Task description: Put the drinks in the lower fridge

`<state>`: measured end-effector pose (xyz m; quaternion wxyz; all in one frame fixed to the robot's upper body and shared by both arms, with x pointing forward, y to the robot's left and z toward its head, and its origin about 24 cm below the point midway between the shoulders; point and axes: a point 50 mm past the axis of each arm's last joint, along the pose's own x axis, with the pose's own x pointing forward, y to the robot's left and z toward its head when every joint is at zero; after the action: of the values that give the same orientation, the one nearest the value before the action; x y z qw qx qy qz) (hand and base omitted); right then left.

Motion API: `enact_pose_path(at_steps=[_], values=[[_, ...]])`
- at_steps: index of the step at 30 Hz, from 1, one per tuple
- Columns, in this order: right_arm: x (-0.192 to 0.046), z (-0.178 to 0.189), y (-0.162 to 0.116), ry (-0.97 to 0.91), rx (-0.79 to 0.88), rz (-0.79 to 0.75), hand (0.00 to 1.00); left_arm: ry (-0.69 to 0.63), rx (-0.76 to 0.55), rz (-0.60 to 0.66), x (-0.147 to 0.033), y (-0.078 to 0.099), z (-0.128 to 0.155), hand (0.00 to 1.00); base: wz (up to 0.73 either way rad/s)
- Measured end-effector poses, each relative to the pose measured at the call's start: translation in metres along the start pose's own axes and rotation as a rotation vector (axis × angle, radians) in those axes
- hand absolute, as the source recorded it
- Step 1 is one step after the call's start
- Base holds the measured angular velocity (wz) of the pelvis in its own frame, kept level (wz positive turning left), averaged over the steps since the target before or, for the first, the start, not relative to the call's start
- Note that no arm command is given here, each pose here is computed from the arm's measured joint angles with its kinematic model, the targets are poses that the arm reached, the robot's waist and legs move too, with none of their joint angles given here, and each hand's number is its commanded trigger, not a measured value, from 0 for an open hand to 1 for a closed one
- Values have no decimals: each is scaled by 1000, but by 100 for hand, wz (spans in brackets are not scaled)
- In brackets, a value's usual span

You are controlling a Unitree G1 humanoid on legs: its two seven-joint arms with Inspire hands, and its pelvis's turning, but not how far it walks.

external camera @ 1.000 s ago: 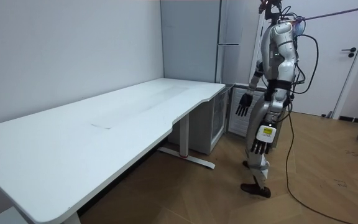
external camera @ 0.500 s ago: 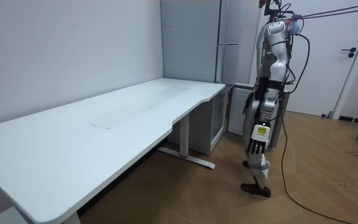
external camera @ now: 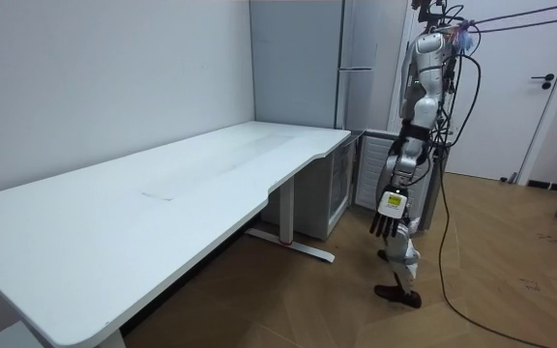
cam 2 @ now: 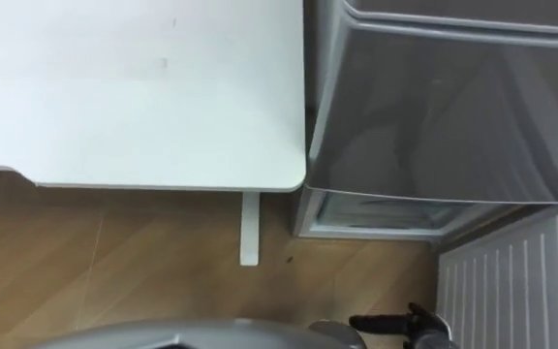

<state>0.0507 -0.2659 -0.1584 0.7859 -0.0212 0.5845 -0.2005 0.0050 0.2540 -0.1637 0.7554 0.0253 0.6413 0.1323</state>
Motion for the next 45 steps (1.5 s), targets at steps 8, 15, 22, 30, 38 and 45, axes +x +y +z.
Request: enact_pose_path(at_steps=[8,15,22,30,38,45], values=[[-9,56,-19,-252,115,-236,0,-32,0,7,1,2,12,0,-18],[-35,112,-42,-540,119,-450,0,-53,-15,11,-1,5,11,0,-12],[-51,129,-67,-644,142,-661,0,-66,-18,20,-1,3,14,0,-7],[-58,124,-89,-623,235,-841,0,-43,-24,20,-2,5,6,0,-2],[-51,96,-120,-450,445,-929,0,-5,-73,69,-8,17,-19,0,8],[-53,70,-165,-291,650,-1042,0,0,-83,110,-10,28,-22,0,5]])
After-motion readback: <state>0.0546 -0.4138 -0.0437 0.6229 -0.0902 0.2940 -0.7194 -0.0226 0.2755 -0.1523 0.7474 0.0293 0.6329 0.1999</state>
